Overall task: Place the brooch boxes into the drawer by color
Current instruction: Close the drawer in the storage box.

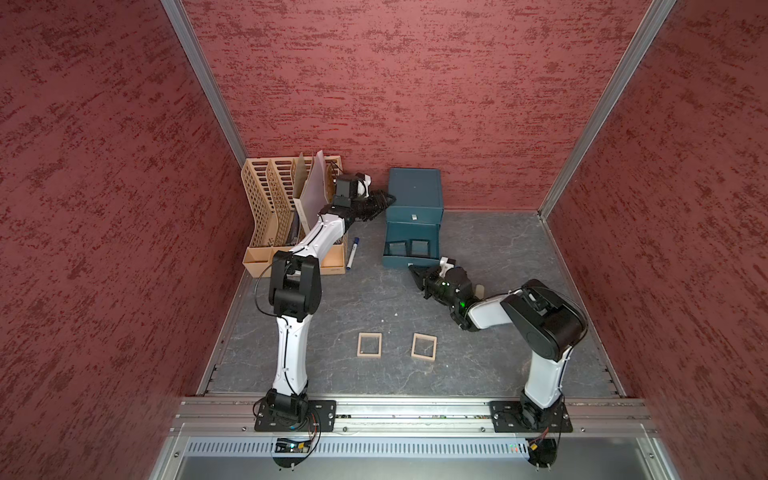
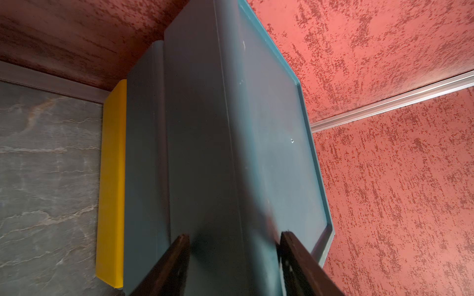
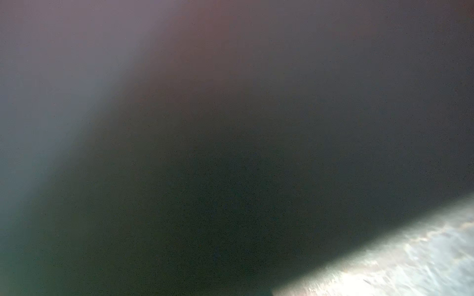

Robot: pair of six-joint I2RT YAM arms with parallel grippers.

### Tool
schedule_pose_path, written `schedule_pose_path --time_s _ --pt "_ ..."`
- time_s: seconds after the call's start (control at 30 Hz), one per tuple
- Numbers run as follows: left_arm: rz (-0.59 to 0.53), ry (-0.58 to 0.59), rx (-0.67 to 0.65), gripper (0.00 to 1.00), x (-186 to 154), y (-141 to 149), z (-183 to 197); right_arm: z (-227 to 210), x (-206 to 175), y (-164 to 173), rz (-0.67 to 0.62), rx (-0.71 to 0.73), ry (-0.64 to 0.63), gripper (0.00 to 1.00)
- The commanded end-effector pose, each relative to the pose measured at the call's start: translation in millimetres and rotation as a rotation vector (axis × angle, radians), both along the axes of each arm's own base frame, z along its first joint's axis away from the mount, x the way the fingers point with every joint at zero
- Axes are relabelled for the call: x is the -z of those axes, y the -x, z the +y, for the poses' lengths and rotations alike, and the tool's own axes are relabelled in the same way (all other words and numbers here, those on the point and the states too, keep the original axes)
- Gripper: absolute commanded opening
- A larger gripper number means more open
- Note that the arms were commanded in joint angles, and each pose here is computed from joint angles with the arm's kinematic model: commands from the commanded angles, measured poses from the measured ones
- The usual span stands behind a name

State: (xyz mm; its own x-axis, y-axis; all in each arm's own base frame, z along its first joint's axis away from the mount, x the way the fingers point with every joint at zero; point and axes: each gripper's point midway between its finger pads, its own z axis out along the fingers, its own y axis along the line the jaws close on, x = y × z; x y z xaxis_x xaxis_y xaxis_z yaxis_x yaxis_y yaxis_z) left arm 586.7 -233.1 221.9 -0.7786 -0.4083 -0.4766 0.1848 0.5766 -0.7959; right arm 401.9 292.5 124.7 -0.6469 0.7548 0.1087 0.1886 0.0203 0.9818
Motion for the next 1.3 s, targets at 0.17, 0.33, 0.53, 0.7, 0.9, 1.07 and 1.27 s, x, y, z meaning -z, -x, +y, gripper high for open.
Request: schedule_pose_path --time_s 0.17,0.33,0.53,0.7,0.9,1.07,1.27 --pt "0.032 -0.035 0.001 0.59 11 7 -1 -14 -27 -28 -0.048 0.075 -0.009 0.0" --pt "0.034 -0.036 0.002 0.59 11 7 -1 -19 -22 -43 -0.029 0.083 -0.003 0.0" --pt "0.034 -0.041 0.001 0.59 11 8 -1 -21 -19 -60 -0.016 0.087 0.01 0.0" --pt "0.035 -0.041 0.002 0.59 12 8 -2 -24 -17 -76 -0.007 0.091 0.02 0.0" --pt "0.037 -0.043 0.002 0.59 12 8 -3 -25 -16 -94 0.001 0.108 0.024 0.0" --pt "0.039 -0.044 0.003 0.59 13 9 -3 -29 -11 -109 0.021 0.124 0.037 0.0" --pt "0.034 -0.043 0.004 0.59 11 8 -4 -28 -7 -122 0.038 0.135 0.044 0.0"
